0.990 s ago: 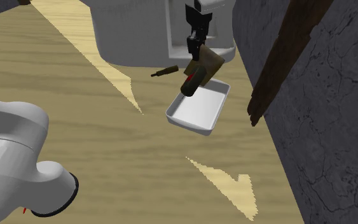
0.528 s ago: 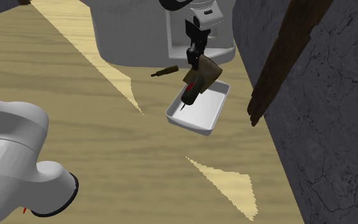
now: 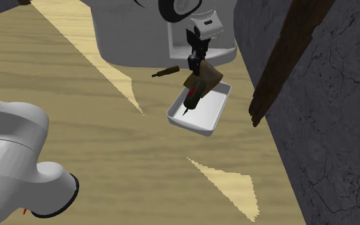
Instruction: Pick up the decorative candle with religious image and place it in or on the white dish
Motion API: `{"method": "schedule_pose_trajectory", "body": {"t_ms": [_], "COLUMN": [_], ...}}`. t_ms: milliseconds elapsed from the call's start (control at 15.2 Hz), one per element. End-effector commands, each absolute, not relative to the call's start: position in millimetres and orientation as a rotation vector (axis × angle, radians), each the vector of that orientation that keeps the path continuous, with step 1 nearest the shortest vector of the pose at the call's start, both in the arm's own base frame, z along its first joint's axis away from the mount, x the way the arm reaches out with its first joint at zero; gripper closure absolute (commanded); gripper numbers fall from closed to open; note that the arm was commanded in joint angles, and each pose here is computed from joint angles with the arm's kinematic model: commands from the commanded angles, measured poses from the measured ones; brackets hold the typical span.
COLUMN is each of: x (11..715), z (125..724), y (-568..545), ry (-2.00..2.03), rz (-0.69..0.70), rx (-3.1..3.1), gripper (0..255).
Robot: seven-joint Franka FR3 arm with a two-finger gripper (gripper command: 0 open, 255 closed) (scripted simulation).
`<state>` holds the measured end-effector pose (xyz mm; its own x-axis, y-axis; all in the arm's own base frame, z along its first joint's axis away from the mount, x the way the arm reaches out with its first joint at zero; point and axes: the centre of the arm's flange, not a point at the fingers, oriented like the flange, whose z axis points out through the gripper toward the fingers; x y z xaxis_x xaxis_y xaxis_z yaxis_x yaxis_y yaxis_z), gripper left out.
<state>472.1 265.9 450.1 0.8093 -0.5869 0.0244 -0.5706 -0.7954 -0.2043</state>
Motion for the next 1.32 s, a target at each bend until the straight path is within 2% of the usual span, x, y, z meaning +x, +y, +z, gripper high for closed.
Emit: {"method": "schedule_pose_trajectory", "body": {"t_ms": [0,198,264,594,858,1254], "x": [471.8,471.8,471.3,471.8,465.4,465.4], "z": [444.7,444.7,445.4,444.7,493.7,493.7], "y": [265.0,265.0,264.7,265.0,257.6,257.6], "ry": [0.91,0.91,0.91,0.91,0.91,0.91], "rz": [-0.113,-0.113,-0.113,-0.113,-0.113,-0.113], "rx": [-2.815,-2.815,-2.815,-2.815,-2.815,-2.815], "gripper": [255,255,0,0,0,0]}}
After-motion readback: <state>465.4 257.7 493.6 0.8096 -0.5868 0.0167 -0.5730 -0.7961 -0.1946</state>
